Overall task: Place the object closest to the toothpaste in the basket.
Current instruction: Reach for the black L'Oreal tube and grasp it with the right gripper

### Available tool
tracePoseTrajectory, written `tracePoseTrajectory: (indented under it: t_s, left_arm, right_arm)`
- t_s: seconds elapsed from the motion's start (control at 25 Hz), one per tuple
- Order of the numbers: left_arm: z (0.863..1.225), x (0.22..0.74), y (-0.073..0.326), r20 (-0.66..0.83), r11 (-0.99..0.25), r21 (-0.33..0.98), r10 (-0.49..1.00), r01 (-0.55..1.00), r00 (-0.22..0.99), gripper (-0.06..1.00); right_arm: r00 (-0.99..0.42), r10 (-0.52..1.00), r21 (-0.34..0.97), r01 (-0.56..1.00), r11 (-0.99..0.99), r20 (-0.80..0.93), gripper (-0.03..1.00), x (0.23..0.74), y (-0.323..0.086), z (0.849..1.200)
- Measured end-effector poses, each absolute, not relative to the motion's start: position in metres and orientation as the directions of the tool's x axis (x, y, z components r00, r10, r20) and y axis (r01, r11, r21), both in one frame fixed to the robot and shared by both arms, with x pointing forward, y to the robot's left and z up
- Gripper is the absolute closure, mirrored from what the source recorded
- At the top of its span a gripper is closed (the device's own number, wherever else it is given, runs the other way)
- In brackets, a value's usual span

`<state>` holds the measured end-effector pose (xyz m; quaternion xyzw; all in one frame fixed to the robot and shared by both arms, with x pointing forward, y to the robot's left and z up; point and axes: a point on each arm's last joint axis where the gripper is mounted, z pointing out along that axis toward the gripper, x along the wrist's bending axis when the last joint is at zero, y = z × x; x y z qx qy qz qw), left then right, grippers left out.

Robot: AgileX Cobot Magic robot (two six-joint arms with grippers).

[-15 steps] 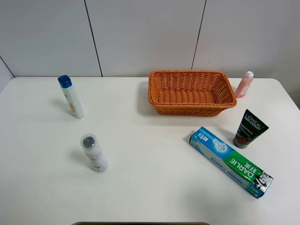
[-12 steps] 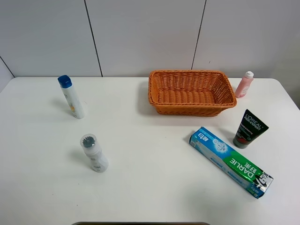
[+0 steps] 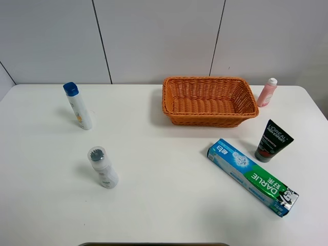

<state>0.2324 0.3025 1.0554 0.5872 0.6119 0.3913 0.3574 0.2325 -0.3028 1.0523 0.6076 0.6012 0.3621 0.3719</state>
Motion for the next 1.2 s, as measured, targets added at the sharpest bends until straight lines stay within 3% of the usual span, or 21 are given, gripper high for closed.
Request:
tracePoseTrajectory:
  t_s: [0.64, 0.84, 1.2]
  left_arm:
    - [1.055, 0.232, 0.303, 0.023, 0.004, 0.899, 0.998, 0.439, -0.055, 0.01]
    - [1.055, 0.232, 0.303, 0.023, 0.004, 0.899, 0.998, 0.439, -0.055, 0.01]
    - [1.055, 0.232, 0.303, 0.023, 0.004, 0.899, 0.998, 0.439, -0.055, 0.01]
  right_arm:
    - [0.015, 1.0, 0.89, 0.456, -0.001, -0.006, -0.02, 0.232, -0.303, 1.054]
    - [0.022, 1.0, 0.892, 0.453, 0.005, -0.017, -0.02, 0.237, -0.304, 1.086]
    - [-0.02, 0.994, 0.798, 0.594, 0.097, -0.106, -0.02, 0.288, -0.304, 1.137]
